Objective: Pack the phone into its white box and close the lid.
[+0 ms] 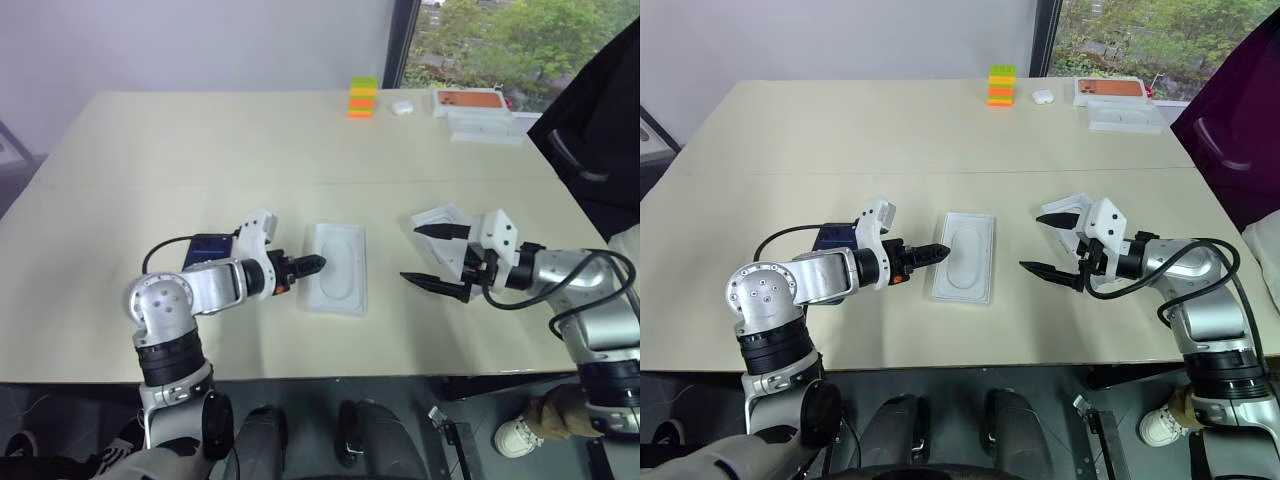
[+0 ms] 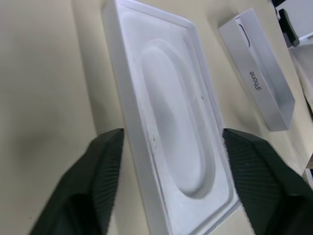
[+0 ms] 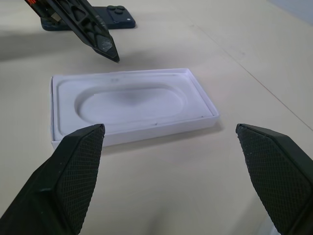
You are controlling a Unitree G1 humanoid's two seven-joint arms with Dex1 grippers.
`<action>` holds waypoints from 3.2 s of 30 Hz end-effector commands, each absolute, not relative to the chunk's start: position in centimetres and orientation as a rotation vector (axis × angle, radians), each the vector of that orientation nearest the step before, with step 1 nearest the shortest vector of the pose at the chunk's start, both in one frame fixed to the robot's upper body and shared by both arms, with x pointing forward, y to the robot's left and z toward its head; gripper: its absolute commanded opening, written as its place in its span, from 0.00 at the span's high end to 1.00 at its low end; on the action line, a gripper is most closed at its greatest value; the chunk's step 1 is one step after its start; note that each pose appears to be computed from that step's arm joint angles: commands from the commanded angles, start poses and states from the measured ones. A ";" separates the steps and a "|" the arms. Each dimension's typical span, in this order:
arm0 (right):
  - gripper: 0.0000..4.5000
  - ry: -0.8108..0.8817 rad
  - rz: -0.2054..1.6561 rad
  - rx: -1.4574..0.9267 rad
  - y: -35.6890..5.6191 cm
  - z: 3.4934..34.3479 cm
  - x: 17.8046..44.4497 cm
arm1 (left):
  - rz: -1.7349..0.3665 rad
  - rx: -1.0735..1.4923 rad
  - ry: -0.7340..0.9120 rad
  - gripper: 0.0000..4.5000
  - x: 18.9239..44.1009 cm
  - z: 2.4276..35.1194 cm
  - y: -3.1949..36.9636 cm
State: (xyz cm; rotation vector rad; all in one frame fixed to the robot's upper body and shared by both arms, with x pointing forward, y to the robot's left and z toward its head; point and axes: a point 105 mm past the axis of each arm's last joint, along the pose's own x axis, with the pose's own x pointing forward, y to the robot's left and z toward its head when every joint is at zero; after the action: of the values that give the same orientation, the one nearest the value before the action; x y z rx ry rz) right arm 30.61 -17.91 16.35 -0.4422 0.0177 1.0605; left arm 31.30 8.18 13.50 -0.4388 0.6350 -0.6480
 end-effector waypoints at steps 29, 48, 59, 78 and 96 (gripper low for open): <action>0.99 0.072 1.048 -0.836 -6.0 11.0 33.2 | -0.749 0.006 0.072 0.24 31.0 17.9 17.9; 0.35 -0.001 1.046 -0.435 -6.9 17.3 33.6 | -0.728 0.008 0.079 0.24 31.3 17.4 18.1; 0.01 0.191 1.283 -0.538 -5.4 14.1 28.9 | -0.817 0.040 0.078 0.24 30.2 17.7 18.6; 0.01 0.232 1.271 -0.718 -6.4 11.1 29.1 | -0.971 0.148 0.014 0.24 27.5 17.9 20.1; 0.51 0.260 1.279 -0.752 -6.6 9.7 29.3 | -0.960 0.182 0.004 0.24 27.8 17.5 19.4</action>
State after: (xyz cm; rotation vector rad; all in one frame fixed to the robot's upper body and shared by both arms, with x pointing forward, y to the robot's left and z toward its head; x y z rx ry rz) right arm 29.11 -6.52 9.44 -0.7414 0.2691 1.2894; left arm 27.76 19.58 16.75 0.1447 0.0401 -0.9630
